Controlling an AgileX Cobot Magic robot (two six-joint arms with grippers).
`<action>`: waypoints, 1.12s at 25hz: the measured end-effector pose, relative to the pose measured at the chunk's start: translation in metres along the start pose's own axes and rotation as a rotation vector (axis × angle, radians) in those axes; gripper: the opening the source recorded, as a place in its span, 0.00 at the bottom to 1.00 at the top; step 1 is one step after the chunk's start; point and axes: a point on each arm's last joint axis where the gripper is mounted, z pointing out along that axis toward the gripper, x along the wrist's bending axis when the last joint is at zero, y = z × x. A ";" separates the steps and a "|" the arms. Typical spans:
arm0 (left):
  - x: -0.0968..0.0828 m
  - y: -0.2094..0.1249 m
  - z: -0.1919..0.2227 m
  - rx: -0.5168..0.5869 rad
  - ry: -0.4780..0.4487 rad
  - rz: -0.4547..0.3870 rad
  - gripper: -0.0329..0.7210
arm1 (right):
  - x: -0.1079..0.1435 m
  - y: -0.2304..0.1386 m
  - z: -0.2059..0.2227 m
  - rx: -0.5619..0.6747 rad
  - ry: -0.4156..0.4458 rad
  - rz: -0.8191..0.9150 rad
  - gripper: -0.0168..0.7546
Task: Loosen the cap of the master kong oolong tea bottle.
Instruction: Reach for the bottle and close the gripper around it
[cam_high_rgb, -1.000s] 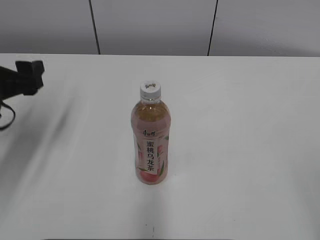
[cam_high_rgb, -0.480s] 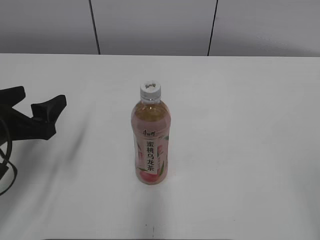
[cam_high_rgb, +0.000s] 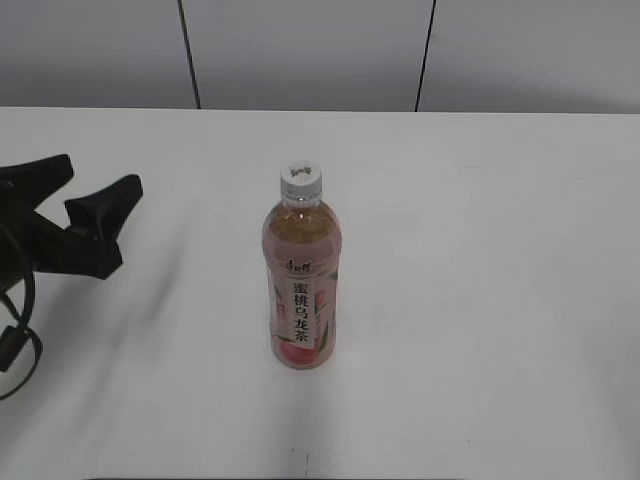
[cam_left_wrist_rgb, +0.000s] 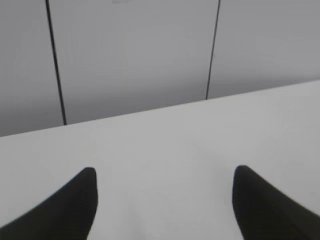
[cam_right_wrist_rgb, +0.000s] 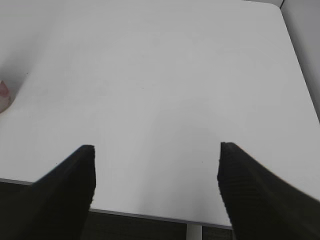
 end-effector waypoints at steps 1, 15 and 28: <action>-0.002 -0.004 0.001 0.015 -0.019 0.004 0.72 | 0.000 0.000 0.000 0.000 0.000 0.000 0.77; -0.033 -0.055 0.002 0.240 -0.413 0.066 0.72 | 0.000 0.000 0.000 -0.001 0.000 0.000 0.77; -0.046 -0.045 0.015 0.204 -0.627 0.057 0.85 | 0.000 0.000 0.000 -0.001 0.000 0.000 0.77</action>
